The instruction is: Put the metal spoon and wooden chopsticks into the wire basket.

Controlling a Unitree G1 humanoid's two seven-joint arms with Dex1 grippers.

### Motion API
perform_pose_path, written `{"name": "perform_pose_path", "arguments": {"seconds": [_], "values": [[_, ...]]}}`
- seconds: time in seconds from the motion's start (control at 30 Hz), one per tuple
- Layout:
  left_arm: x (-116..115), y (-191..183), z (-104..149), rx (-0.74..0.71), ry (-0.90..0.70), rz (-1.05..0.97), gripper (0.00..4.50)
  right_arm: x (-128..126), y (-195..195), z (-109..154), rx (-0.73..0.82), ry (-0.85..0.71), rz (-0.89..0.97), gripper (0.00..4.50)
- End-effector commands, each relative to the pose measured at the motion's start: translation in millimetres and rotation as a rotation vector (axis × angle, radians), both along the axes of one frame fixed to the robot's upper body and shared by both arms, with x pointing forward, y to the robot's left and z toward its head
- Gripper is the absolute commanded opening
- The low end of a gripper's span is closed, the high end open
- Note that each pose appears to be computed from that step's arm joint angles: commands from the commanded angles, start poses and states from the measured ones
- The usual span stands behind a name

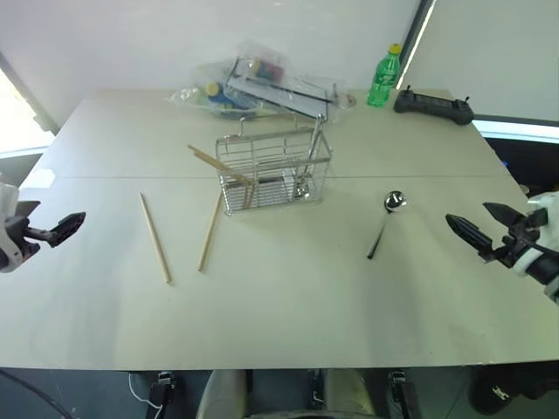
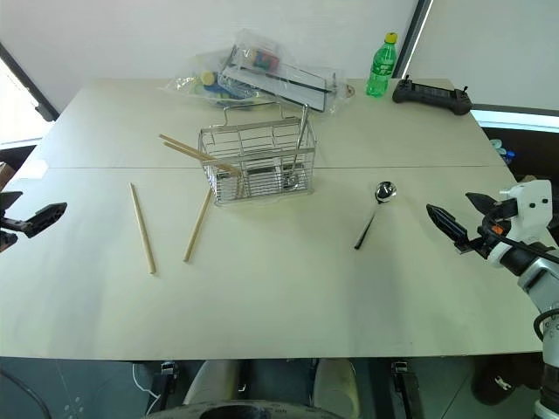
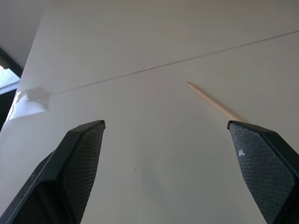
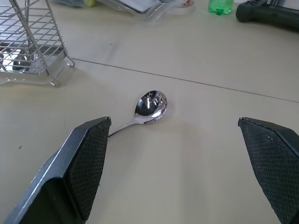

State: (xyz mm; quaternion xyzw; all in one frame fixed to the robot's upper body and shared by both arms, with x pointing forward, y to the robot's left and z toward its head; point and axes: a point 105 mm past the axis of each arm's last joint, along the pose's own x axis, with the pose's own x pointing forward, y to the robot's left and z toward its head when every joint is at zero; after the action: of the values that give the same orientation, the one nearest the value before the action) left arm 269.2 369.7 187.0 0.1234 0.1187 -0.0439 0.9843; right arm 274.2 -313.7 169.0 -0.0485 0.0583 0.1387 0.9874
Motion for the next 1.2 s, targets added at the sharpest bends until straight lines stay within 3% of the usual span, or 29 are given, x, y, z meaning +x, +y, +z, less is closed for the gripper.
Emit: {"name": "perform_pose_path", "arguments": {"seconds": [0.03,0.9,1.07,1.2], "values": [[-1,-6,15,0.033,-0.048,-0.033,4.43,2,-7,15,-0.024,-0.046,-0.022,4.50],[11,-7,17,0.032,-0.033,-0.013,4.43,6,-5,15,-0.041,-0.055,-0.063,4.50],[17,-29,28,-0.003,-0.051,-0.097,4.43,10,3,26,-0.092,-0.048,-0.055,4.50],[13,-77,53,-0.087,-0.085,-0.306,4.43,19,5,30,-0.186,0.033,-0.068,4.50]]}}
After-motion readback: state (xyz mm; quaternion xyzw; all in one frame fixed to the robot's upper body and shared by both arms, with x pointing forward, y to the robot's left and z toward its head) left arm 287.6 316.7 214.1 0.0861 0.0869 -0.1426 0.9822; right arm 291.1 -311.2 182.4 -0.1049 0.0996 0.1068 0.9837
